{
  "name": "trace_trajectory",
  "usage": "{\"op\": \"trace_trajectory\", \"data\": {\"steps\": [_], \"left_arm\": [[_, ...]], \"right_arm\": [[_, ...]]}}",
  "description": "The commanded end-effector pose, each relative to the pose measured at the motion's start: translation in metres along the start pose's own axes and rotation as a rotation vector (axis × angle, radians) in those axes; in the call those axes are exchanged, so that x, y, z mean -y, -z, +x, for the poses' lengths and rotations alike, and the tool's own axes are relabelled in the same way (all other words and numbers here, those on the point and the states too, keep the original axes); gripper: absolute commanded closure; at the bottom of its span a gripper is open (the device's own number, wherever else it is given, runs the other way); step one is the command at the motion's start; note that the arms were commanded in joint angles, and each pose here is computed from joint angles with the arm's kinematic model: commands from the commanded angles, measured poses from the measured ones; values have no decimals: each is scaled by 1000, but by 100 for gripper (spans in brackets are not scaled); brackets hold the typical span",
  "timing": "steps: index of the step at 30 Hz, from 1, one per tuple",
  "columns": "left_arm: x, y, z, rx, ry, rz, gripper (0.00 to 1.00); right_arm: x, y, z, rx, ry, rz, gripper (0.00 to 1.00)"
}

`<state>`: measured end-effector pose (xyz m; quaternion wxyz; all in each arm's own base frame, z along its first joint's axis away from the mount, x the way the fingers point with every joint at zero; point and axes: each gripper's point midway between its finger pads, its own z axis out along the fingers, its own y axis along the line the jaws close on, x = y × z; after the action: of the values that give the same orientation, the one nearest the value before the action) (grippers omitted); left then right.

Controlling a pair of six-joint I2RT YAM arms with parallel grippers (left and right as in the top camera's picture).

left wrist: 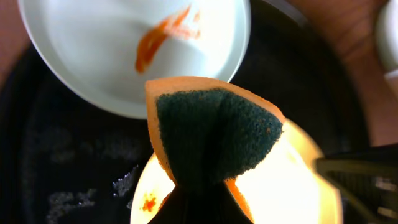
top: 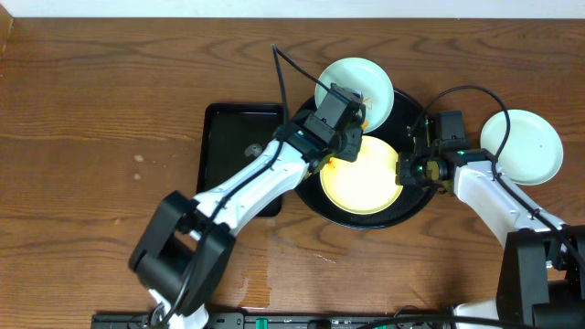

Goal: Clean dirty plates on tray and stack at the side
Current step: 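Scrub the yellow plate with the sponge while the right gripper holds it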

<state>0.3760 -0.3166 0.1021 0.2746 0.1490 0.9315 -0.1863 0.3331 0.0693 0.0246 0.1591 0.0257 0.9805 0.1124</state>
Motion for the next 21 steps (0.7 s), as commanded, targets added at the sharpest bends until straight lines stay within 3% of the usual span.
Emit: {"op": "trace_trajectory", "data": {"steps": [1,14,21], "left_arm": [[1,-23,19,-64,26,9,92],[-12,-71,85,-256,-32,-46,92],[-75,-57,87,-267,-115,-350,92]], "right_arm": [[1,1,-1,6,-1,12,99],[1,1,0,4,-1,12,99],[2,1,0,2,-2,13,99]]}}
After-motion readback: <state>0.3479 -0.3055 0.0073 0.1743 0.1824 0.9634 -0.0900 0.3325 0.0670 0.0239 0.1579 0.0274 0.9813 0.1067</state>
